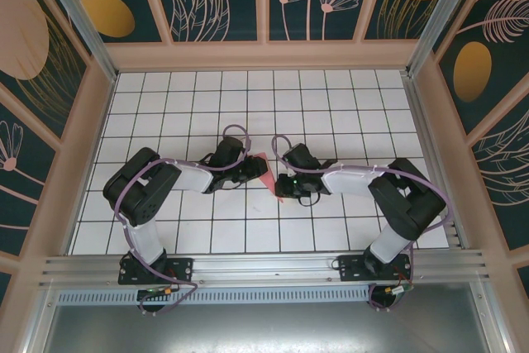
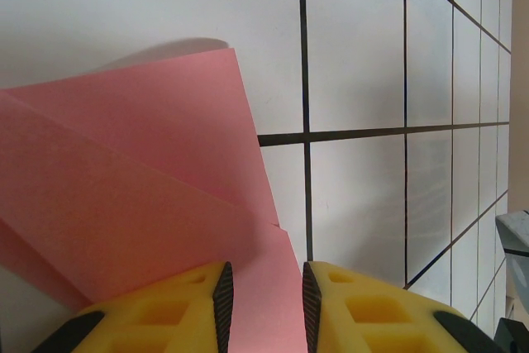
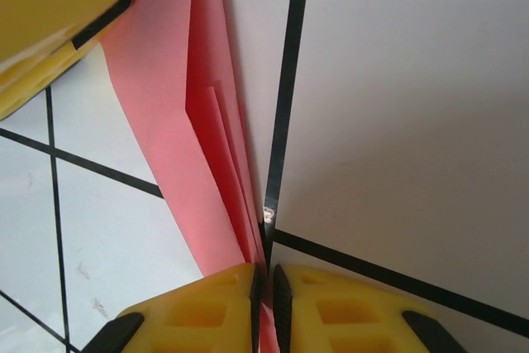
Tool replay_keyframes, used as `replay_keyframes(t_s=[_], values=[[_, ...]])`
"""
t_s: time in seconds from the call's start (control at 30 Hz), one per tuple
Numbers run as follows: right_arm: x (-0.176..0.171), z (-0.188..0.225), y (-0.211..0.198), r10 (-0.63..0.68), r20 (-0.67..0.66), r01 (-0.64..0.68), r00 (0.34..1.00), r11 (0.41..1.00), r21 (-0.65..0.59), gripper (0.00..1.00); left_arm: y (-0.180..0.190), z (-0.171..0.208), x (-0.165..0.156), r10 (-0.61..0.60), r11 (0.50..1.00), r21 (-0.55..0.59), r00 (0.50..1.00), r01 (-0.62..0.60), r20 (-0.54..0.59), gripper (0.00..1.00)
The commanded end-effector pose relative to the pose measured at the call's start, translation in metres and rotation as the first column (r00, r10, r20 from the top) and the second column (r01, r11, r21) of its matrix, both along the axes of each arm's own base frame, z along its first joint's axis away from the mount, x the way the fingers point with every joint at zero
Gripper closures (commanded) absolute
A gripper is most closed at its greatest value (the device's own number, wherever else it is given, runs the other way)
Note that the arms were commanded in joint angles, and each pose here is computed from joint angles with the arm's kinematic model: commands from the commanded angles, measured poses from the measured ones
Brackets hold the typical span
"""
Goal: Fold a paper plane with a square sheet of paper (pick it up from the middle)
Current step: Fold the wing for the fifth time at the center of the table.
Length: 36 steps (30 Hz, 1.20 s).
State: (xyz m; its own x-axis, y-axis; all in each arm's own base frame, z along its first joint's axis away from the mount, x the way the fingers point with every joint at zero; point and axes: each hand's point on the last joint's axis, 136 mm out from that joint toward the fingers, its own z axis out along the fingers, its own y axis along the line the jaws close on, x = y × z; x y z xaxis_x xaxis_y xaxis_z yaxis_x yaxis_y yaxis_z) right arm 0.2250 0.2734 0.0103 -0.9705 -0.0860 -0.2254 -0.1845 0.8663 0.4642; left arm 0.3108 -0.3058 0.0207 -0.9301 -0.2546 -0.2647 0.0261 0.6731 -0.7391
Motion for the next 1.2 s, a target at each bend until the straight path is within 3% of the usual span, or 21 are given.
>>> replay_keyframes(t_s=[0.0, 0.13, 0.23, 0.43, 0.53, 0.73, 0.93, 1.17], values=[[-0.040, -0.047, -0.019, 0.027, -0.124, -0.048, 0.992, 0.984, -0.169, 0.83, 0.017, -0.062, -0.019, -0.001, 0.988, 0.153, 0.995, 0.017, -0.102, 0.69], [-0.032, -0.041, -0.021, 0.001, -0.089, -0.018, 0.996, 0.981, -0.192, 0.82, 0.017, -0.063, -0.019, -0.003, 0.988, 0.153, 0.994, 0.019, -0.107, 0.70], [-0.012, -0.010, -0.012, -0.026, -0.020, 0.024, 0.999, 0.993, -0.111, 0.78, 0.018, -0.065, -0.020, -0.006, 0.987, 0.158, 0.994, 0.023, -0.109, 0.70], [0.020, 0.060, 0.010, -0.070, 0.103, 0.054, 0.992, 0.988, 0.148, 0.72, 0.017, -0.065, -0.020, -0.007, 0.987, 0.162, 0.994, 0.025, -0.112, 0.70], [0.013, 0.076, 0.034, 0.021, 0.093, -0.045, 0.995, 0.963, 0.267, 0.80, 0.017, -0.066, -0.020, -0.009, 0.986, 0.163, 0.993, 0.028, -0.116, 0.70], [-0.006, 0.057, 0.052, 0.121, -0.002, -0.114, 0.993, 0.942, 0.315, 0.94, 0.017, -0.066, -0.020, -0.011, 0.985, 0.168, 0.993, 0.031, -0.118, 0.70], [-0.015, 0.020, 0.030, 0.088, -0.071, -0.071, 0.994, 0.976, 0.206, 0.95, 0.017, -0.068, -0.020, -0.014, 0.985, 0.170, 0.993, 0.034, -0.121, 0.70], [-0.027, -0.007, 0.005, 0.038, -0.124, -0.015, 0.991, 0.983, 0.181, 0.94, 0.020, -0.072, -0.022, -0.013, 0.981, 0.189, 0.992, 0.037, -0.126, 0.71]])
